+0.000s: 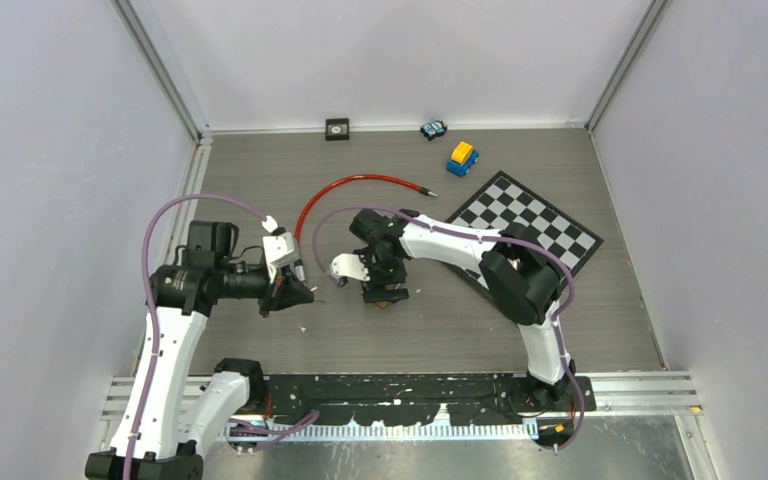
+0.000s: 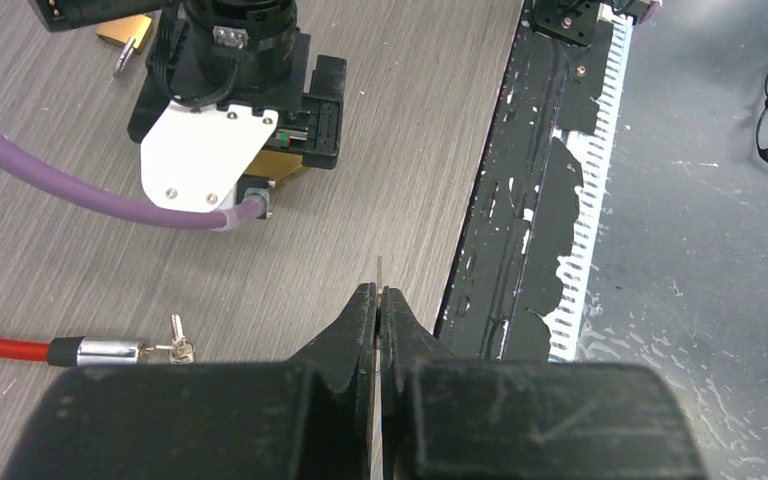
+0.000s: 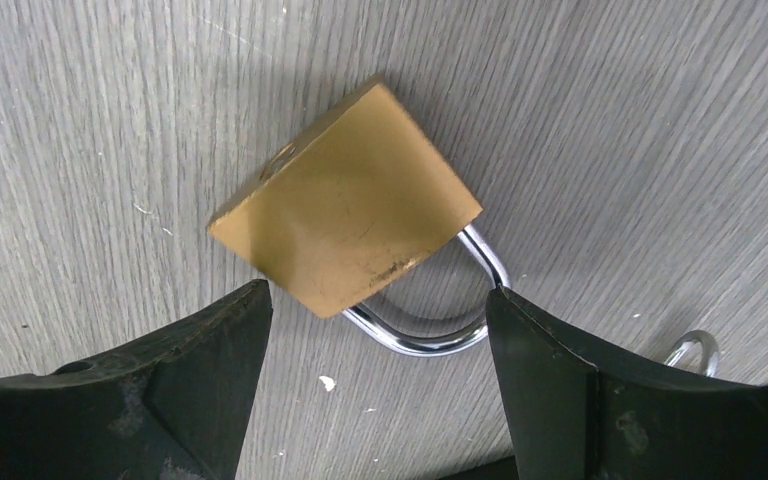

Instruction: Unlock with the key

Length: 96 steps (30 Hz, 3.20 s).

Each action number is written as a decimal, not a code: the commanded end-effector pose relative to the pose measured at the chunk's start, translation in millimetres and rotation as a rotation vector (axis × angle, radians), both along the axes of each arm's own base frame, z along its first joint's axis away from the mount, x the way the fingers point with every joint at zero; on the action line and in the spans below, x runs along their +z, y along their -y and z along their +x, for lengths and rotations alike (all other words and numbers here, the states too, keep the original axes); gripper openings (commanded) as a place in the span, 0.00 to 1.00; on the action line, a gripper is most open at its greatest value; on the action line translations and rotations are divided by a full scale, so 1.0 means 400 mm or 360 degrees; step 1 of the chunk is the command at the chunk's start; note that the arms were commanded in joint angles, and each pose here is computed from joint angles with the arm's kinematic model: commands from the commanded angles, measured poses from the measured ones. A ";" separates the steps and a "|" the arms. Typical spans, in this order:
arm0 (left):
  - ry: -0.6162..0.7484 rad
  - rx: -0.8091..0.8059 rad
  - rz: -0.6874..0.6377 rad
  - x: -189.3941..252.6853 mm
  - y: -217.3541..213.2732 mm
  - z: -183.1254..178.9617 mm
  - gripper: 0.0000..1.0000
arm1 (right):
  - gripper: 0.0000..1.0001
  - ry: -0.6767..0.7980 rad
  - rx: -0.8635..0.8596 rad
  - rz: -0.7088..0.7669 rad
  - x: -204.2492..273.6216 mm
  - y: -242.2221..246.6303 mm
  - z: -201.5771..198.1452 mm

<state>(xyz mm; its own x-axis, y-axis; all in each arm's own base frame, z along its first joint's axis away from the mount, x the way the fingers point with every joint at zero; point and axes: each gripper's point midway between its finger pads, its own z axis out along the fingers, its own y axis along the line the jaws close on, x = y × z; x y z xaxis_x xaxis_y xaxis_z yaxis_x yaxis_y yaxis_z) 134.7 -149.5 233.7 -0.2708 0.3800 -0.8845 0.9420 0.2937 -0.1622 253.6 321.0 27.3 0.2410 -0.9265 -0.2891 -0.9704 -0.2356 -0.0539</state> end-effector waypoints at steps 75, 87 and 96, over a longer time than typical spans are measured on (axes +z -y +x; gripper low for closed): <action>0.0113 -0.0015 0.0019 0.035 -0.009 -0.040 0.00 | 0.90 -0.0103 -0.0146 0.0248 0.093 -0.064 0.017; 0.0112 -0.0008 0.0021 0.037 -0.010 -0.037 0.00 | 0.92 -0.0199 -0.0093 0.0207 0.037 -0.083 -0.011; 0.0116 0.0005 0.0026 0.037 -0.012 -0.038 0.00 | 0.92 -0.0143 -0.0055 0.0163 0.009 -0.078 -0.035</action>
<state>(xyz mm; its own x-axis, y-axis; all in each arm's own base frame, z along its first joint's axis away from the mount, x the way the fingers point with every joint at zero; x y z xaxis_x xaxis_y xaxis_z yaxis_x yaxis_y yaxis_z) 120.2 -144.6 236.1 -0.2452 0.4027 -0.8819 0.9456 0.2999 -0.1259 241.0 347.2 25.5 0.1314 -0.9124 -0.3877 -0.9840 -0.1674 0.0604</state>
